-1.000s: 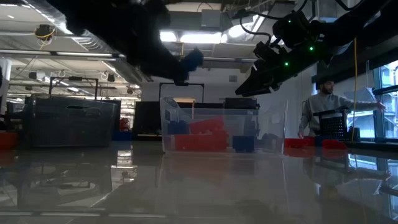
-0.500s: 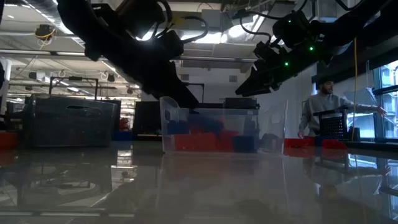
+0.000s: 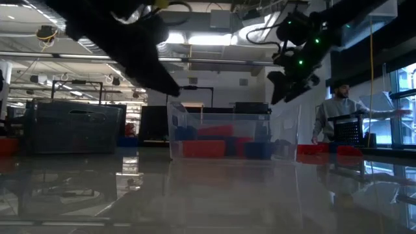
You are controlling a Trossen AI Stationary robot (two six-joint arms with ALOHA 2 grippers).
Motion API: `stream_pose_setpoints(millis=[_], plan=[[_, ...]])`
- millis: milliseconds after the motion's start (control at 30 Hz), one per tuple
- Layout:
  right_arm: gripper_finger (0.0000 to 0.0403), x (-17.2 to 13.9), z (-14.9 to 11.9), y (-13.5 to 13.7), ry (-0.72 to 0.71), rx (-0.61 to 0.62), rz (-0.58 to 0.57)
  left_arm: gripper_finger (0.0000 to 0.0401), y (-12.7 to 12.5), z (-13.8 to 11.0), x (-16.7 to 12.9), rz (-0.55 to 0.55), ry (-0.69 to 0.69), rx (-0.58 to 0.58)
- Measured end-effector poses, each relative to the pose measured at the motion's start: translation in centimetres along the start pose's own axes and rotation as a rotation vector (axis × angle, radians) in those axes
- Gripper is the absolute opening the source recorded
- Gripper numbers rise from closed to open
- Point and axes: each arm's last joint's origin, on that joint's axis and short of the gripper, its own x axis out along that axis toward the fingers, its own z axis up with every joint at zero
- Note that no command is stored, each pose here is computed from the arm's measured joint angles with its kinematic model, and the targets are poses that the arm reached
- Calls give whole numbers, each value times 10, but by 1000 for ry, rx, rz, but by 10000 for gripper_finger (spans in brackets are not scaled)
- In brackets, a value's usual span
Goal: Sort blocks by size
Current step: Put the big blue game piece into the transparent bin
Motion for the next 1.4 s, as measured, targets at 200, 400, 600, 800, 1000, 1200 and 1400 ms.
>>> stream_pose_setpoints(millis=[200, 400, 600, 800, 1000, 1200, 1400], plan=[[300, 8, 7, -47, 269, 142, -100, 223, -5, -18, -7, -20, -35, -47], [300, 31, -12, -75, 494, 252, -102, 223, -12, -20, -8, -42, -37, -31], [300, 54, -29, -84, 640, 287, -163, 223, -15, -19, -9, -53, -54, -4], [300, 77, -45, -94, 748, 307, -227, 223, -15, -19, -9, -52, -54, -4], [300, 87, -51, -101, 785, 324, -281, 223, -15, -19, -9, -53, -54, -4], [300, 87, -53, -99, 815, 359, -238, 223, -15, -19, -9, -53, -55, -4], [290, 88, -57, -97, 824, 377, -212, 223, -15, -19, -9, -52, -52, -5]])
